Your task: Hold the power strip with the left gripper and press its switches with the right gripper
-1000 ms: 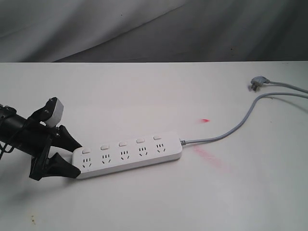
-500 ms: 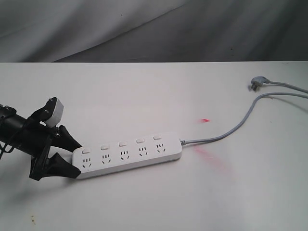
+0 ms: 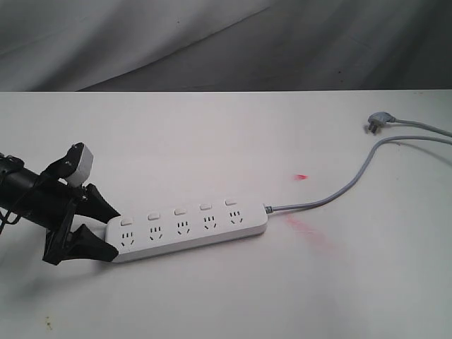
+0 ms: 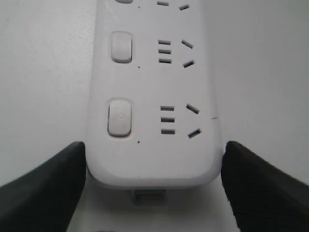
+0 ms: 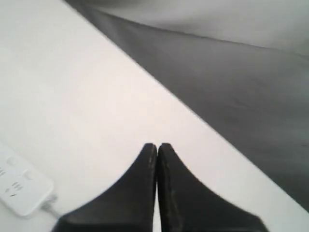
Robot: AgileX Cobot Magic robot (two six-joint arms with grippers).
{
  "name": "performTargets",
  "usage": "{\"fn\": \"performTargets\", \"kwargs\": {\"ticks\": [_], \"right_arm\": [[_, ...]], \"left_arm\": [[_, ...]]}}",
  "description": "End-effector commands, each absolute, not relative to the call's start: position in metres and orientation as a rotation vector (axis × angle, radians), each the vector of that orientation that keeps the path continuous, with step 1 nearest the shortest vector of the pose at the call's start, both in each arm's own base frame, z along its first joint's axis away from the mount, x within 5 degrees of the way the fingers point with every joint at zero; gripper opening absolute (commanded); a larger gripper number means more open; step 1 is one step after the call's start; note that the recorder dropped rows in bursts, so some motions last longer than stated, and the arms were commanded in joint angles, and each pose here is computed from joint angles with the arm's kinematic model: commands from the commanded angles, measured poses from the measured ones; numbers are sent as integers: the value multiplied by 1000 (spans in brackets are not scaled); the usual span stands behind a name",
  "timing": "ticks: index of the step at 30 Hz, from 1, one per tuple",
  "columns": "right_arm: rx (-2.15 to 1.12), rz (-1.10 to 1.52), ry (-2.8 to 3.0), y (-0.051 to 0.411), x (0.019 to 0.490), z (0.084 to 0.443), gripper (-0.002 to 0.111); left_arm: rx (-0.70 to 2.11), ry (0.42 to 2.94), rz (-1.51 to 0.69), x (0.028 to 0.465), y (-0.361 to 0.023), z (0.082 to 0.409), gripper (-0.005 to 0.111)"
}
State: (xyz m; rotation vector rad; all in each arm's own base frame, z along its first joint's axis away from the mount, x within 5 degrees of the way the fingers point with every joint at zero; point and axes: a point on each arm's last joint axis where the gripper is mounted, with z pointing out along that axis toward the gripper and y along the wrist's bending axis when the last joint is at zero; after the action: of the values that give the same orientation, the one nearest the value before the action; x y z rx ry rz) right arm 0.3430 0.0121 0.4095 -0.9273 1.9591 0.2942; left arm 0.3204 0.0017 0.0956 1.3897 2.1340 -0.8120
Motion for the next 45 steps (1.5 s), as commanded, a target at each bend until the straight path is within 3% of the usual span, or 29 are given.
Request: {"fn": "performTargets", "kwargs": {"ticks": [1, 11, 15, 19, 22, 28, 35, 45], "right_arm": [[-1105, 549, 1949, 27, 372, 362, 0], [-1428, 745, 1922, 116, 404, 268, 2], [-1529, 764, 1896, 168, 404, 234, 23], [-1563, 738, 1910, 214, 398, 208, 55], [-1585, 703, 1897, 238, 392, 195, 69], [-1578, 589, 1824, 273, 386, 187, 72], [-1539, 649, 1804, 286, 381, 185, 72], [-1650, 676, 1723, 307, 374, 152, 72]], "left_arm": [[1431, 2127, -819, 319, 0, 93, 56], [1431, 2127, -819, 319, 0, 93, 56], [1431, 2127, -819, 319, 0, 93, 56], [1431, 2127, -819, 319, 0, 93, 56], [1431, 2127, -819, 319, 0, 93, 56], [1431, 2127, -819, 319, 0, 93, 56], [1431, 2127, -819, 319, 0, 93, 56], [1431, 2127, -819, 319, 0, 93, 56]]}}
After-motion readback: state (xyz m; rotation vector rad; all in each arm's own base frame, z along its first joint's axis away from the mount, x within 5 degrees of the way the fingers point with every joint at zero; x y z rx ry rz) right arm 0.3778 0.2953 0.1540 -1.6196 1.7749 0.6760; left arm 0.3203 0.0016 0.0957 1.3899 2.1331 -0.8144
